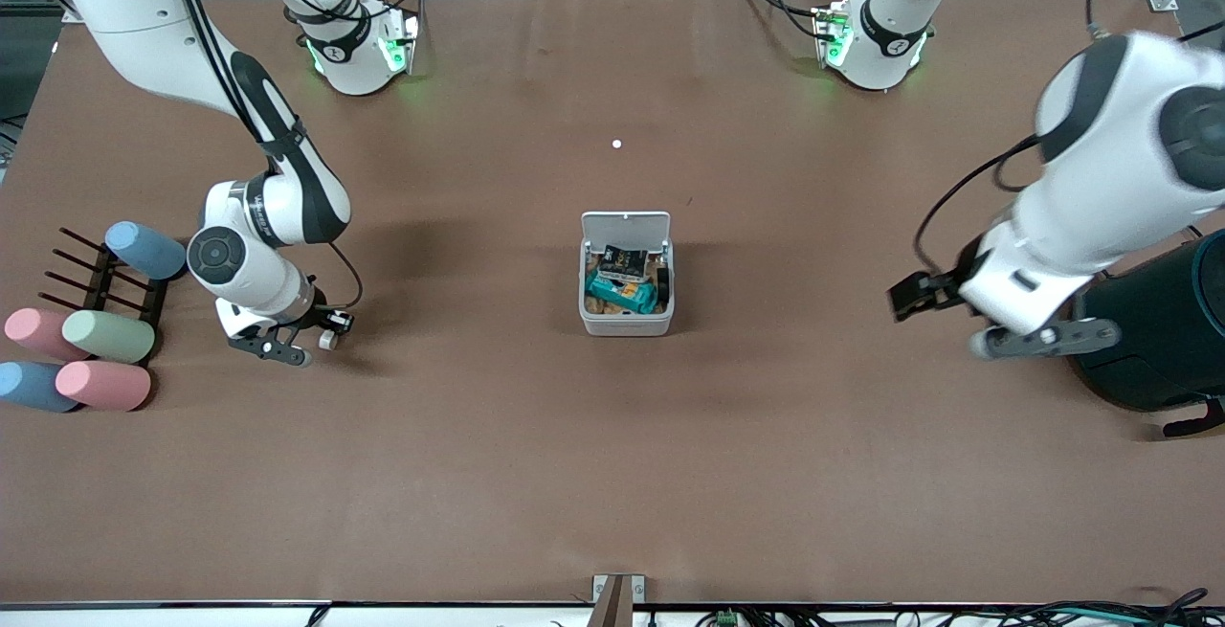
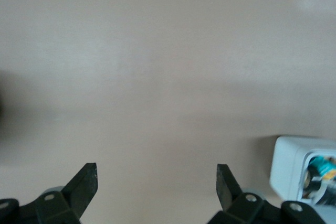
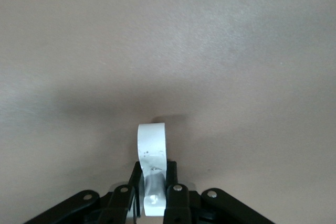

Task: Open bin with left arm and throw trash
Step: 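Grasp the white scrap with the right gripper while the left gripper retracts, then carry the white scrap over the bin and release it with the right gripper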

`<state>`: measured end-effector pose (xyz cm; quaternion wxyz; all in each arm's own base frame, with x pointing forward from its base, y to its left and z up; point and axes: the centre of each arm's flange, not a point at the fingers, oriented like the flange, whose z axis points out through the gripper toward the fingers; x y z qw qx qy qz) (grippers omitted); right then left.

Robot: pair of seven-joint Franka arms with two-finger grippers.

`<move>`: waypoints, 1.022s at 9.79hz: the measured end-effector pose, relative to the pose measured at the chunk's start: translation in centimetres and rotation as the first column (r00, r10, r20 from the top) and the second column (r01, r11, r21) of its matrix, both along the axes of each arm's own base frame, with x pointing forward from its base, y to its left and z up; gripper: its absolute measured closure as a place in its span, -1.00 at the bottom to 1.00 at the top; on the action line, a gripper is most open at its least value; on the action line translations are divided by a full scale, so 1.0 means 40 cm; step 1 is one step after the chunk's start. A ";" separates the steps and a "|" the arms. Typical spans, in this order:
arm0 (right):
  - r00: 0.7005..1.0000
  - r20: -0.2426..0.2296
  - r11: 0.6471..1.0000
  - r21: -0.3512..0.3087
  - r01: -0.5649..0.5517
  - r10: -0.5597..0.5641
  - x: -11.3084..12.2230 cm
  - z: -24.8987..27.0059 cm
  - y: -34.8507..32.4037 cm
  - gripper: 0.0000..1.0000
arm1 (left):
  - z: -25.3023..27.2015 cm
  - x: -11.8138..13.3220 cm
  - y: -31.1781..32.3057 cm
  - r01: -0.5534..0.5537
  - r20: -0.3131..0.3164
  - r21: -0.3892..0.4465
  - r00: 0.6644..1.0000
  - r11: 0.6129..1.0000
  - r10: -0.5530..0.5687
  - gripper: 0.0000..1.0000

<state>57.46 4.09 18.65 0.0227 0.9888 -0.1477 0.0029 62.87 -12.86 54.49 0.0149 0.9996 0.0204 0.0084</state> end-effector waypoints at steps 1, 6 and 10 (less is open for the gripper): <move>0.999 0.013 0.999 0.008 0.031 -0.031 0.014 0.019 0.036 0.60 | 0.056 -0.029 0.046 0.011 -0.012 0.013 1.000 1.000 -0.011 -1.00; 0.964 -0.043 0.961 0.076 0.264 -0.262 0.070 0.358 0.518 0.61 | 0.201 -0.203 0.211 -0.005 -0.030 0.072 1.000 0.997 0.007 -1.00; 0.914 -0.049 0.898 0.173 0.405 -0.403 0.016 0.430 0.853 0.61 | 0.221 -0.246 0.213 0.034 0.010 0.071 0.999 0.997 -0.034 -1.00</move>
